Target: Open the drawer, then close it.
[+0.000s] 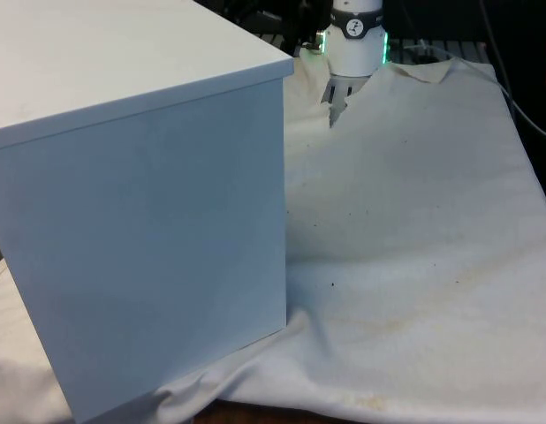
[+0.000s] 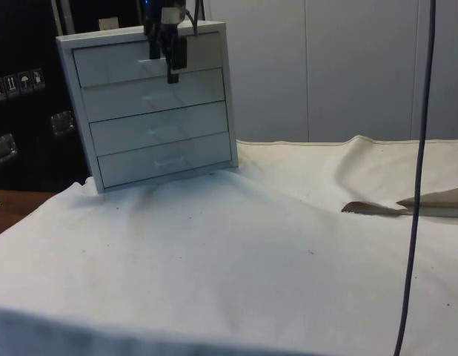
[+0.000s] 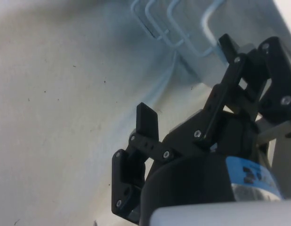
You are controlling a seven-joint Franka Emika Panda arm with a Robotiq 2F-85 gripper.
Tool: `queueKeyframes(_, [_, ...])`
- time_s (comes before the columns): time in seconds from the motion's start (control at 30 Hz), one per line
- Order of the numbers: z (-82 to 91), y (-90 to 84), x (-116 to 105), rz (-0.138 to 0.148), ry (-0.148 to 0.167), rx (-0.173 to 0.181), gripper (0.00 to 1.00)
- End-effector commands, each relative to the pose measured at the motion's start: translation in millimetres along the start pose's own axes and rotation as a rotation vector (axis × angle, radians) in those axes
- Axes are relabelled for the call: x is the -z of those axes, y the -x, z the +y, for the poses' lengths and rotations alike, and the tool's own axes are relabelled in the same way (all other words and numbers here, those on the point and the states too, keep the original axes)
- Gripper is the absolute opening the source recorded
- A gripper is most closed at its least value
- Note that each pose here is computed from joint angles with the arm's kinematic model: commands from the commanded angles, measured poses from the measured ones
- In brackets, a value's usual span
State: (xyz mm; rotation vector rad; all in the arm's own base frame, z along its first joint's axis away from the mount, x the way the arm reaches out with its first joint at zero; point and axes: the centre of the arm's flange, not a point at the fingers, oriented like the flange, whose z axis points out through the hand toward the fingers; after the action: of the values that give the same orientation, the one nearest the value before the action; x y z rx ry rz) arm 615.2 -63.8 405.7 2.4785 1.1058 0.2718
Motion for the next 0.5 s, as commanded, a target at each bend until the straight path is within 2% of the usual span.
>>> queueKeyframes(0.0, [0.6,-0.3,-1.2,0.001,0.009,-0.003,1.00])
queueKeyframes(0.2, [0.5,-2.9,-6.2,-0.007,0.013,-0.006,1.00])
queueKeyframes(0.23, [-0.8,-1.9,-4.9,-0.007,0.005,-0.006,1.00])
queueKeyframes(0.47, [4.9,-3.1,-8.5,-0.019,0.022,-0.014,0.99])
